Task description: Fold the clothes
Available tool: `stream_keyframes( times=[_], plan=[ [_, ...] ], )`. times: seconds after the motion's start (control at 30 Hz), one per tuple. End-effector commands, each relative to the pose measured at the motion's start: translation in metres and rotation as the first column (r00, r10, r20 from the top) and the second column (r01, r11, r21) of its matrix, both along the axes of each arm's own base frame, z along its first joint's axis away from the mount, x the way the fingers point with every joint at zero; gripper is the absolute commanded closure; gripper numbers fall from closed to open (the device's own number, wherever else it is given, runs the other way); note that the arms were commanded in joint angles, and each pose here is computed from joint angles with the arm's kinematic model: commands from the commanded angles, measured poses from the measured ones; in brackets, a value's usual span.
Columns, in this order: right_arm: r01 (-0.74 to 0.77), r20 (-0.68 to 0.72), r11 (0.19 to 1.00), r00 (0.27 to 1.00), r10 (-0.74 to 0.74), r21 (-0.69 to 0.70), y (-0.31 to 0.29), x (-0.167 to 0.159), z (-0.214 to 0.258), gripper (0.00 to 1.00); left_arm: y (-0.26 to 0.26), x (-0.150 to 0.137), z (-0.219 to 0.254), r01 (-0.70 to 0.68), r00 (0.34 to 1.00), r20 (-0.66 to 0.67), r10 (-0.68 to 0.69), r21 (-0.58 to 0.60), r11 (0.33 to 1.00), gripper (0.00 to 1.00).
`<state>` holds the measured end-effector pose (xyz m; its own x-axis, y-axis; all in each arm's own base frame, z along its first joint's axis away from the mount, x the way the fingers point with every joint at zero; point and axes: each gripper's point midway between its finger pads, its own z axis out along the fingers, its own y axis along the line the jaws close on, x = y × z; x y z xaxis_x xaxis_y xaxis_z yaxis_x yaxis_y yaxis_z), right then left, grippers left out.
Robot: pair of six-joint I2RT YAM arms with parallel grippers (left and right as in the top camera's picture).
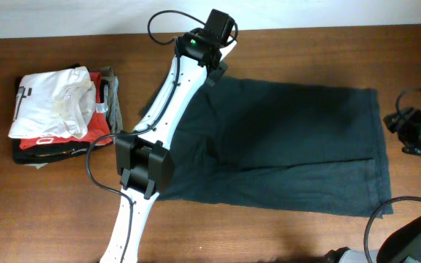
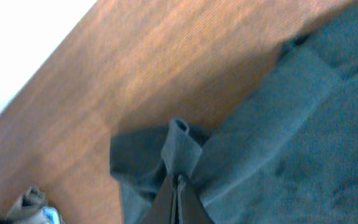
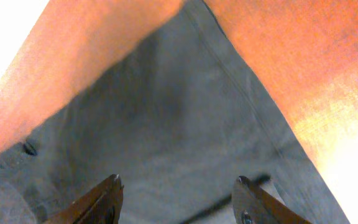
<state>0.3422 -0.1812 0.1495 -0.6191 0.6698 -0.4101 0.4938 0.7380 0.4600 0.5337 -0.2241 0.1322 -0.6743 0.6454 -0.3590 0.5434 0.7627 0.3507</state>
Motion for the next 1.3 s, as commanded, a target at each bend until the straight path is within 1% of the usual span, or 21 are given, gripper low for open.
stream_keyframes(
  times=[0.0,0.07,0.17,0.2,0.33,0.43,0.5,0.57,0.6,0.67,0.7,0.8,0.83,0.93,0.97,1.03,1.07,1.1,1.17,1.23,1.27],
  plan=[
    [-0.086,0.102,0.994,0.990,0.093,-0.074,0.014,0.041,0.013,0.39,0.028,-0.004,0.023,-0.154,0.987,0.048,0.151,0.049,0.987,1.00],
    [-0.098,0.076,0.983,0.991,0.111,-0.153,0.014,0.067,-0.010,0.38,0.035,-0.006,0.032,-0.207,0.977,0.068,0.204,0.048,0.977,1.00],
    [-0.044,-0.024,0.964,0.999,0.039,-0.261,-0.020,0.098,-0.075,0.33,0.039,-0.010,0.062,-0.223,0.969,0.109,0.221,0.007,0.975,1.00],
    [-0.035,-0.030,0.961,0.999,0.027,-0.275,-0.030,0.109,-0.090,0.32,0.040,-0.012,0.068,-0.226,0.968,0.115,0.225,0.000,0.974,1.00],
    [-0.013,0.005,0.951,1.000,0.015,-0.307,-0.050,0.140,-0.123,0.32,0.049,-0.016,0.073,-0.240,0.966,0.104,0.238,0.007,0.971,1.00],
    [0.013,0.040,0.950,0.999,-0.001,-0.313,-0.056,0.151,-0.140,0.32,0.061,-0.016,0.071,-0.258,0.962,0.093,0.256,0.017,0.966,1.00],
    [0.000,0.054,0.958,0.998,0.016,-0.286,-0.051,0.155,-0.149,0.33,0.061,-0.017,0.071,-0.259,0.962,0.089,0.257,0.019,0.966,1.00],
    [-0.032,0.055,0.967,0.997,0.047,-0.254,-0.040,0.157,-0.152,0.64,0.062,-0.017,0.070,-0.259,0.963,0.086,0.257,0.022,0.966,1.00],
    [-0.051,0.073,0.973,0.995,0.069,-0.227,-0.035,0.158,-0.148,0.96,0.064,-0.020,0.069,-0.259,0.964,0.076,0.256,0.032,0.965,1.00],
    [-0.058,0.118,0.978,0.990,0.083,-0.201,-0.036,0.156,-0.121,0.96,0.071,-0.024,0.073,-0.271,0.961,0.076,0.267,0.051,0.961,1.00],
    [-0.040,0.141,0.976,0.987,0.071,-0.215,-0.042,0.151,-0.092,0.96,0.081,-0.025,0.081,-0.288,0.955,0.088,0.283,0.062,0.956,1.00],
    [-0.039,0.168,0.976,0.983,0.076,-0.213,-0.035,0.136,-0.037,0.96,0.105,-0.035,0.082,-0.330,0.944,0.053,0.326,0.099,0.939,1.00],
    [-0.037,0.179,0.975,0.981,0.077,-0.220,-0.029,0.126,-0.011,0.96,0.115,-0.045,0.080,-0.351,0.936,0.020,0.351,0.120,0.929,1.00],
    [-0.028,0.160,0.977,0.985,0.062,-0.210,-0.019,0.098,0.024,0.96,0.128,-0.072,0.083,-0.380,0.919,-0.049,0.391,0.158,0.912,1.00],
    [-0.035,0.112,0.983,0.992,0.056,-0.180,-0.012,0.084,0.022,0.96,0.124,-0.088,0.080,-0.366,0.914,-0.129,0.384,0.140,0.920,1.00],
    [-0.021,-0.013,0.988,1.000,0.020,-0.154,-0.009,0.062,0.002,0.96,0.107,-0.094,0.073,-0.345,0.912,-0.217,0.347,0.047,0.937,1.00],
    [0.005,-0.133,0.985,0.991,-0.028,-0.170,-0.013,0.040,-0.013,0.96,0.105,-0.094,0.072,-0.344,0.912,-0.227,0.342,0.035,0.938,1.00],
    [0.022,-0.206,0.982,0.977,-0.061,-0.188,-0.017,0.024,-0.021,0.96,0.101,-0.096,0.071,-0.336,0.912,-0.244,0.329,0.015,0.942,1.00],
    [0.039,-0.289,0.987,0.954,-0.084,-0.159,-0.018,0.001,-0.029,0.96,0.090,-0.100,0.068,-0.321,0.909,-0.291,0.298,-0.036,0.946,1.00],
    [0.078,-0.340,0.989,0.933,-0.117,-0.126,-0.026,-0.021,-0.034,0.96,0.092,-0.114,0.063,-0.321,0.894,-0.334,0.297,-0.019,0.947,1.00],
    [0.099,-0.369,0.989,0.920,-0.132,-0.107,-0.029,-0.033,-0.036,0.96,0.096,-0.129,0.057,-0.320,0.877,-0.376,0.298,0.005,0.947,1.00]
  ],
)
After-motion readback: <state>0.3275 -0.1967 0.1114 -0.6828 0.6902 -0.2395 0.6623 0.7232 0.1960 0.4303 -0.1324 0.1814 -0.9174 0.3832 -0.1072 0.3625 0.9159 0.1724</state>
